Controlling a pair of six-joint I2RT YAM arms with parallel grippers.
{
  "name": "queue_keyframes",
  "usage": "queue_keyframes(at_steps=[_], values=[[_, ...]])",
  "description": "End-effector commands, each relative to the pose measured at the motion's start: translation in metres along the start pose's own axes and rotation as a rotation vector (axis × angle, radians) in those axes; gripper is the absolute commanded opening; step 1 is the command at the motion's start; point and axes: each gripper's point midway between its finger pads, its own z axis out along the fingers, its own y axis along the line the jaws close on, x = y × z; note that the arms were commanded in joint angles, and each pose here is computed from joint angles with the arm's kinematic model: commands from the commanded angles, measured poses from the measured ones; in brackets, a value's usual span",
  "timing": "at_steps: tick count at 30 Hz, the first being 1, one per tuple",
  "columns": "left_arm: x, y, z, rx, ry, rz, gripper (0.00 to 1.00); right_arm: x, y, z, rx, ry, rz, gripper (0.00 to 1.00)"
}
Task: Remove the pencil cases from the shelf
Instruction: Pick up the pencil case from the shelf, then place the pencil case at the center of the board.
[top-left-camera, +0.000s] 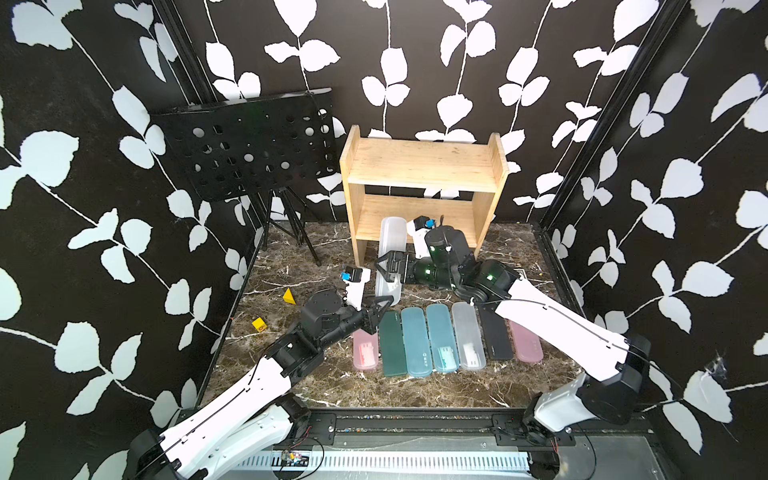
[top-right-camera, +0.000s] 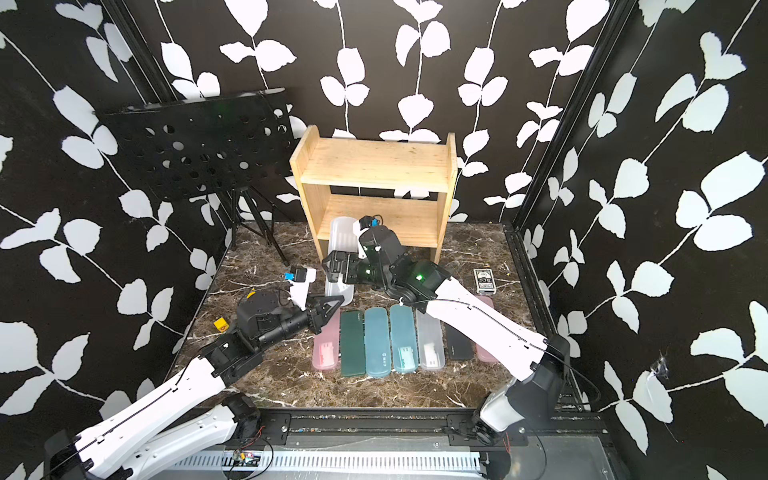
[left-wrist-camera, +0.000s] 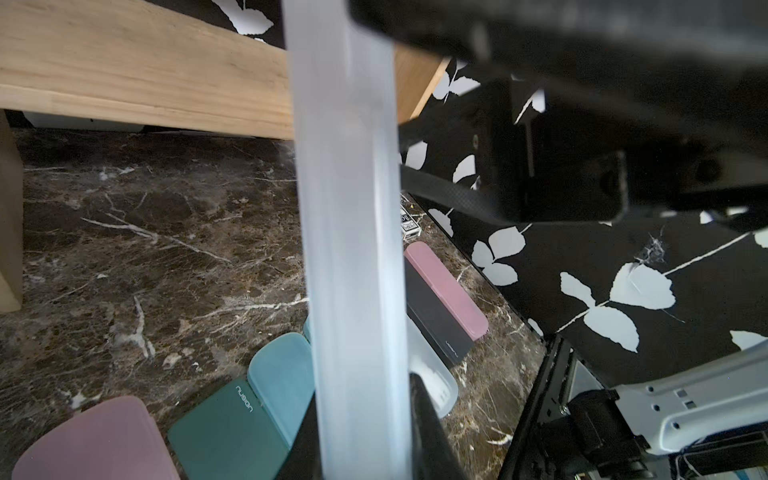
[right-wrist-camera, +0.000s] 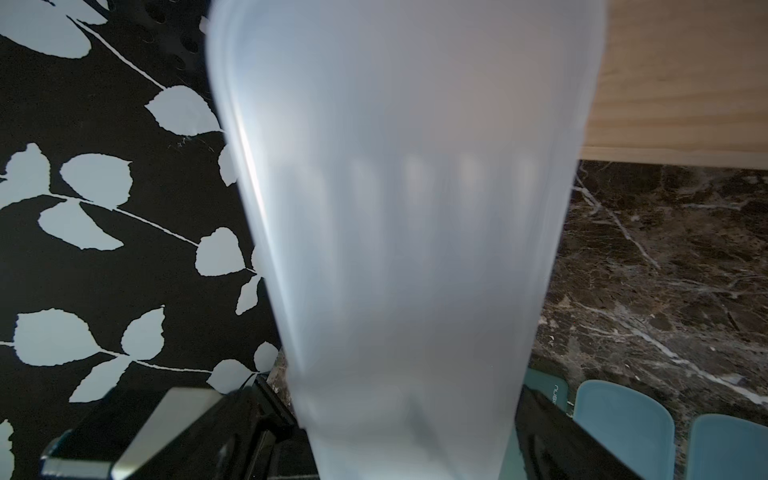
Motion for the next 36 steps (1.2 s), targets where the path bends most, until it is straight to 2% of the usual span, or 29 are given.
queue_keyframes(at_steps=[1,5,8,9,10,11,12,13,14,17,19,22,28,31,36], values=[[-0.002,-0.009,-0.008,0.037,-0.01,0.029,0.0,-0.02,0.022,-0.001,-0.049,-0.067,-0.011,0.99],[-0.002,-0.01,-0.012,0.039,-0.009,0.038,0.0,-0.018,0.018,0.001,-0.027,-0.06,-0.009,0.97],[-0.001,-0.008,-0.015,0.027,-0.012,0.042,0.0,-0.016,0.017,0.002,-0.015,-0.056,-0.011,0.84],[-0.001,-0.007,-0.017,0.016,-0.012,0.043,0.07,-0.017,0.016,0.002,-0.01,-0.054,-0.011,0.8],[0.001,-0.004,-0.018,0.001,-0.007,0.045,0.31,-0.016,0.015,0.003,-0.003,-0.049,-0.01,0.77],[0.002,-0.001,-0.019,-0.016,-0.007,0.05,0.51,-0.016,0.015,0.003,0.003,-0.046,-0.01,0.76],[0.003,0.005,-0.022,-0.05,-0.007,0.054,0.66,-0.014,0.017,0.004,0.003,-0.04,-0.013,0.76],[0.002,0.017,-0.027,-0.122,-0.018,0.048,0.84,-0.012,0.016,0.005,0.011,-0.033,-0.015,0.75],[0.002,0.031,-0.033,-0.204,-0.028,0.041,0.97,-0.011,0.017,0.006,0.016,-0.025,-0.017,0.75],[-0.002,0.082,-0.076,-0.552,-0.052,0.037,0.99,-0.004,0.01,0.015,0.059,0.011,-0.016,0.75],[-0.012,0.107,-0.122,-0.788,-0.073,0.05,0.99,0.002,0.003,0.022,0.09,0.035,-0.01,0.75],[-0.039,0.117,-0.18,-1.007,-0.145,0.108,0.99,0.019,-0.006,0.043,0.131,0.125,0.007,0.75],[-0.083,0.112,-0.235,-1.21,-0.229,0.253,0.99,0.091,0.022,0.117,0.125,0.33,0.009,0.77],[-0.093,0.107,-0.243,-1.221,-0.243,0.274,0.99,0.117,0.039,0.149,0.099,0.369,0.037,0.77],[-0.092,0.106,-0.248,-1.22,-0.223,0.305,0.99,0.154,0.039,0.192,0.118,0.436,0.087,0.77]])
